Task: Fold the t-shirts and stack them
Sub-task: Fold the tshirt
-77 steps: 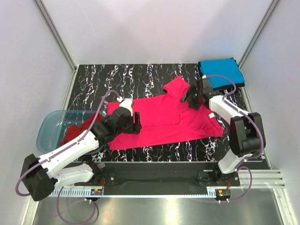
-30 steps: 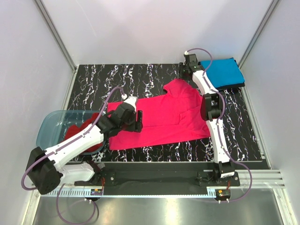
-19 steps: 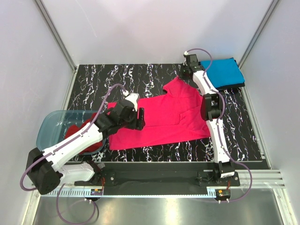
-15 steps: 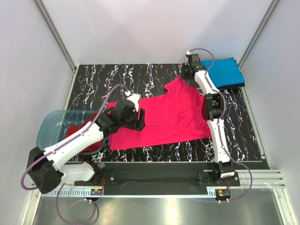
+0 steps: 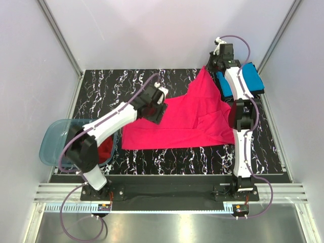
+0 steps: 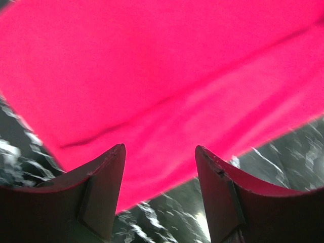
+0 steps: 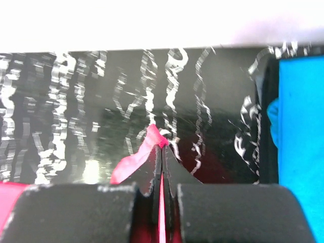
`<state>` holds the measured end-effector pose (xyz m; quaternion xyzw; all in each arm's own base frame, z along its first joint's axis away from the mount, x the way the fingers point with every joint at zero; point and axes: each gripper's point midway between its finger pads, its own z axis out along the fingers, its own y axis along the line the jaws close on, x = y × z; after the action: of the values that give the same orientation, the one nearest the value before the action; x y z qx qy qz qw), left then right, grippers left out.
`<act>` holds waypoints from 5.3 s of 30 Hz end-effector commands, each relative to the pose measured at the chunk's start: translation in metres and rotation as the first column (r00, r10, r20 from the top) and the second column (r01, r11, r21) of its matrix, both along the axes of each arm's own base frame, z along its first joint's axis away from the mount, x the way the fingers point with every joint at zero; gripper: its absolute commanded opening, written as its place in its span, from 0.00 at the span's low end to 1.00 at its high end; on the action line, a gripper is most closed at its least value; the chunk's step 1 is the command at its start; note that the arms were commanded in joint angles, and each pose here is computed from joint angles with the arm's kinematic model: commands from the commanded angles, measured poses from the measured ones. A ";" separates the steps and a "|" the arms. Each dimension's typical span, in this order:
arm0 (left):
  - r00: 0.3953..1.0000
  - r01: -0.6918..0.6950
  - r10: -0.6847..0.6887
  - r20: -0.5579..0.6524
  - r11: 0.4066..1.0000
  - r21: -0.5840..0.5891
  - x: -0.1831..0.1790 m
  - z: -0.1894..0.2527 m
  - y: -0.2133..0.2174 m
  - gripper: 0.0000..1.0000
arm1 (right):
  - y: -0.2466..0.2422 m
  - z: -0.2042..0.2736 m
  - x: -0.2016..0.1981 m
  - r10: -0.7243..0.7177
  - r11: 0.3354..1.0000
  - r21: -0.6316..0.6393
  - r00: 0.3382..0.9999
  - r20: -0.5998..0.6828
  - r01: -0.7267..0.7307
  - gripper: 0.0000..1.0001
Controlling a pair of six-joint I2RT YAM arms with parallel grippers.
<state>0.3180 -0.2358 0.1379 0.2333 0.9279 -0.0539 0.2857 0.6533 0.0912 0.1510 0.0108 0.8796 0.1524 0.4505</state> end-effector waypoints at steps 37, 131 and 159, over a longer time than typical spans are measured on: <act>0.923 -0.354 0.353 -0.153 0.935 0.020 0.214 -0.097 0.179 0.49 | 0.021 0.095 -0.062 0.024 0.969 0.232 0.968 0.251 -0.085 0.00; 0.933 -0.276 0.269 -0.239 0.961 0.001 0.064 -0.045 0.079 0.34 | -0.021 -0.020 -0.256 -0.212 0.917 0.281 0.942 -0.260 0.284 0.39; 0.937 -0.302 0.305 -0.170 0.952 0.043 0.057 -0.031 0.088 0.39 | 0.053 -0.089 -0.289 0.144 0.980 0.189 0.869 -0.473 -0.060 0.37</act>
<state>0.3696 -0.1455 0.0759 0.0816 0.9836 -0.0153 0.1599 0.3808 0.1458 0.0413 0.0401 0.9471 0.2555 0.1902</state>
